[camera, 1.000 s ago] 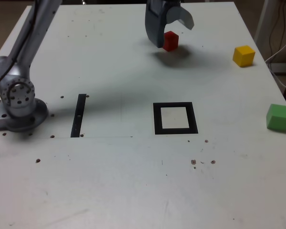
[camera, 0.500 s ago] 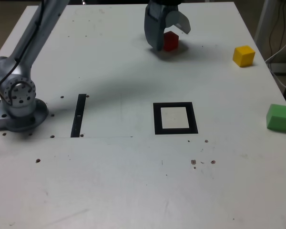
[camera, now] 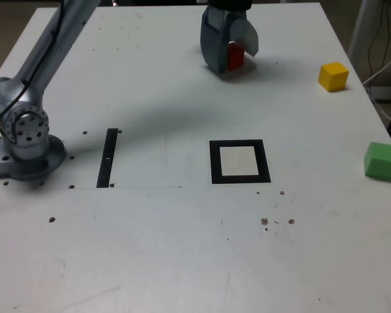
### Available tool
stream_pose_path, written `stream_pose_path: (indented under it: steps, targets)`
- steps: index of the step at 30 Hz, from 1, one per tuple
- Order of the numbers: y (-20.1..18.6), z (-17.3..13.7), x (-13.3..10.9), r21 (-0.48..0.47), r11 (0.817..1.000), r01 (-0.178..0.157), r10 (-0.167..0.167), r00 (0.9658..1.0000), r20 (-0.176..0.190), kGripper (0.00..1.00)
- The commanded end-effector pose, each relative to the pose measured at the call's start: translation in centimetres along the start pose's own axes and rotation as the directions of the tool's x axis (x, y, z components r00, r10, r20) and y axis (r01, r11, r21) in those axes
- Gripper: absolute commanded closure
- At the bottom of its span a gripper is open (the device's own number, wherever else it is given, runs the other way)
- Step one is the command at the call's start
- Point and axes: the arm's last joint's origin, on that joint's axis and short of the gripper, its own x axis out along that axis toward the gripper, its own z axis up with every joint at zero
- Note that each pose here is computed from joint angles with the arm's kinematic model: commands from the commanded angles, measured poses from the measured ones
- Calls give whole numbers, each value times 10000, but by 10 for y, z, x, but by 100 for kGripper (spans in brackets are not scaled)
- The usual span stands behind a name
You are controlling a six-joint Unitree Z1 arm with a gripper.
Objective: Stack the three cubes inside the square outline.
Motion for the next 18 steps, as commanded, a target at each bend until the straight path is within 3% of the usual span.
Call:
stream_pose_path:
  steps: [1,18]
  targets:
    - [1,2,1,-17,10000,-33,33,10000,61,62]
    - [-2,3,3,53,10000,-7,6,10000,40,69]
